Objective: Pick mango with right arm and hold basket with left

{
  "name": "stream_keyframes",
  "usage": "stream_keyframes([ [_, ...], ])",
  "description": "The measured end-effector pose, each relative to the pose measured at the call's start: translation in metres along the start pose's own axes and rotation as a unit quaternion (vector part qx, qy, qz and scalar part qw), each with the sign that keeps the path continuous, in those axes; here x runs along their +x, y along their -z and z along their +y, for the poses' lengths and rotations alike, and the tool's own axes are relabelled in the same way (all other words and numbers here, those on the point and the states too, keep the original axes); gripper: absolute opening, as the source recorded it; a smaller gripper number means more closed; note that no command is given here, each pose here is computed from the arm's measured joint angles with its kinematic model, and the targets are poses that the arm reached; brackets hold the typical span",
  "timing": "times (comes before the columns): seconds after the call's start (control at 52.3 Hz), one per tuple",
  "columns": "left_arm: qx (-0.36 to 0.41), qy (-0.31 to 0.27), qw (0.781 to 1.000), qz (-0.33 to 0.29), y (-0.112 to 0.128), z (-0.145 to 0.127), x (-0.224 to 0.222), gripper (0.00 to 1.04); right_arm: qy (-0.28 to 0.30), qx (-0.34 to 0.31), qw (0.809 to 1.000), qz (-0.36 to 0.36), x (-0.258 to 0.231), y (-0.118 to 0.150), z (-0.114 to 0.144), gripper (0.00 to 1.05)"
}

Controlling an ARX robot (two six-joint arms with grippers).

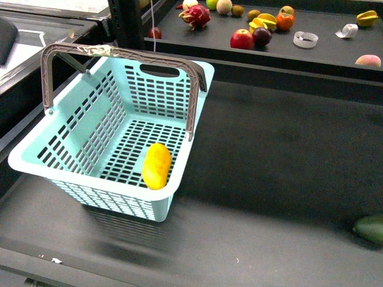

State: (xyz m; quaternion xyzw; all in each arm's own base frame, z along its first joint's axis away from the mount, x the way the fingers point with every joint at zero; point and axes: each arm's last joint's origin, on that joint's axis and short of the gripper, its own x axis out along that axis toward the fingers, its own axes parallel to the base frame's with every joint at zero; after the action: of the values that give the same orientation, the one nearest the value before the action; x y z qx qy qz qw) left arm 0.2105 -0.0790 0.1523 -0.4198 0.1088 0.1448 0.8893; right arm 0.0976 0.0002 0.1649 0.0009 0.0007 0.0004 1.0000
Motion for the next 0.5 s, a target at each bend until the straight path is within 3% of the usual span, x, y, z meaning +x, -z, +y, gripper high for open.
stream_keyframes([
  [0.057, 0.121, 0.087, 0.989, -0.001, -0.006, 0.012, -0.007, 0.66, 0.0, 0.0, 1.0, 0.0, 0.0, 0.0, 0.0, 0.96],
  [0.115, 0.193, 0.137, 0.971, -0.035, -0.015, 0.015, -0.014, 0.57, 0.0, 0.0, 1.0, 0.0, 0.0, 0.0, 0.0, 0.96],
  [0.248, 0.361, 0.155, 0.915, -0.094, -0.033, 0.026, -0.029, 0.29, 0.0, 0.0, 1.0, 0.0, 0.0, 0.0, 0.0, 0.96],
  [0.401, 0.403, 0.148, 0.898, -0.096, -0.041, 0.039, -0.038, 0.02, 0.0, 0.0, 1.0, 0.0, 0.0, 0.0, 0.0, 0.96],
  [0.497, 0.411, 0.146, 0.894, -0.101, -0.046, 0.045, -0.045, 0.02, 0.0, 0.0, 1.0, 0.0, 0.0, 0.0, 0.0, 0.96],
])
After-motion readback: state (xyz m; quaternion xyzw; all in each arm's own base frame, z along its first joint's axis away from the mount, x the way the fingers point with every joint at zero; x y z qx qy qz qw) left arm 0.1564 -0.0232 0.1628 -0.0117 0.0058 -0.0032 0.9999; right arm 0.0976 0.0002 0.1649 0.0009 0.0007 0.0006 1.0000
